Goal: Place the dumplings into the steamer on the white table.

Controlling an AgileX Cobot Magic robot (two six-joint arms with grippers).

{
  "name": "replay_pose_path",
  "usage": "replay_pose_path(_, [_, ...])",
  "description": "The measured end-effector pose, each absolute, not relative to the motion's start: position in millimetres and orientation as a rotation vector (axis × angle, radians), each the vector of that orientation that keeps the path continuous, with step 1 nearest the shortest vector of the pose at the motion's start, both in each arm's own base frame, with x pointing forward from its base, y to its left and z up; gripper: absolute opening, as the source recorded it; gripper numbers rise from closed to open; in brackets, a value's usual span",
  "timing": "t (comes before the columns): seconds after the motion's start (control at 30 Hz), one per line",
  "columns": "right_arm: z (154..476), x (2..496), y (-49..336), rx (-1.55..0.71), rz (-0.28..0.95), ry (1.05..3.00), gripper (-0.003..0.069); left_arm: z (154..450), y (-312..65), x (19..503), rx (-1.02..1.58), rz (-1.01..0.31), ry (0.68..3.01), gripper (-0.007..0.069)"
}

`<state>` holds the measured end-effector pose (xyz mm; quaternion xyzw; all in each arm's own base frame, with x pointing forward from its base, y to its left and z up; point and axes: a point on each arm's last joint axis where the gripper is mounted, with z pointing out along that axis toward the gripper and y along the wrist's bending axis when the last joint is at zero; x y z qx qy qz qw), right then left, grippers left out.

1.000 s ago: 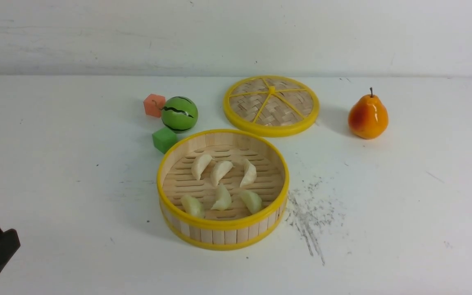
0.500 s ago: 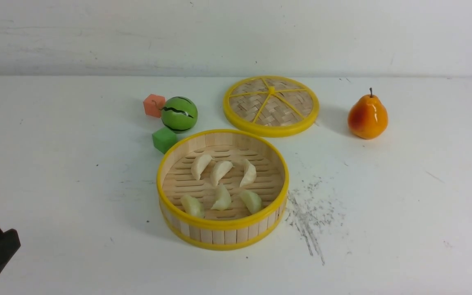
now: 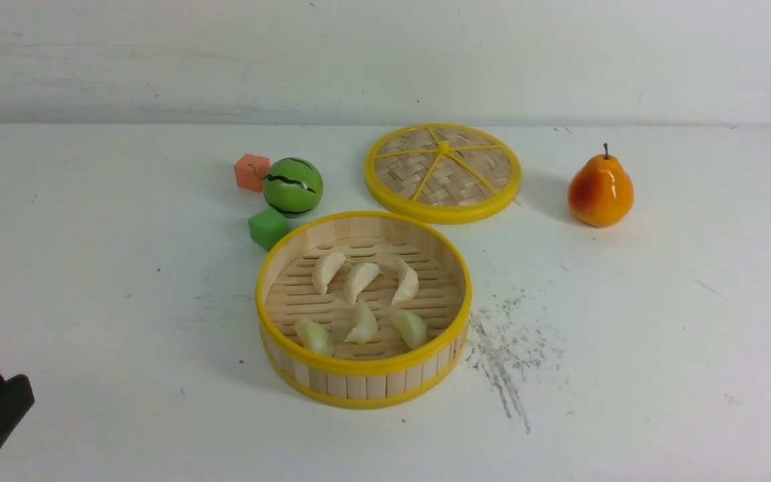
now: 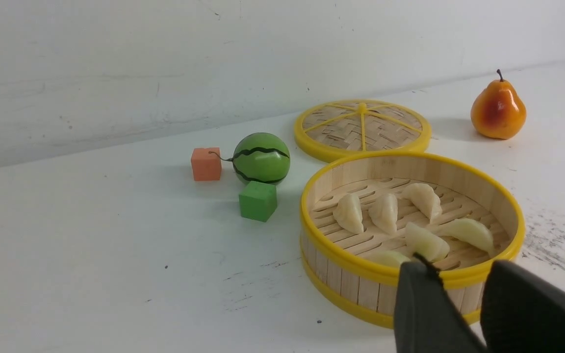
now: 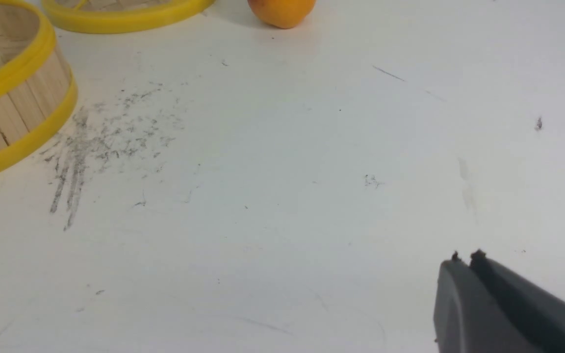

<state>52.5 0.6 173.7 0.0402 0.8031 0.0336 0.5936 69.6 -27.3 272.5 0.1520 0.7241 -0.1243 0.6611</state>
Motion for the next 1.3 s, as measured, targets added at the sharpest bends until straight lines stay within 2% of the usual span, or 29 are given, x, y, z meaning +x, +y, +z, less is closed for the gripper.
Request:
replay_pose_path(1.17, [173.7,52.5,0.6,0.094,0.079,1.867,0.006,270.4,-26.9,69.0,0.344,-0.282,1.639,0.0227])
replay_pose_path(1.3, [173.7,52.5,0.6,0.094,0.079,1.867,0.0062,271.9,-20.0,62.0,0.32,-0.238,1.589,0.0227])
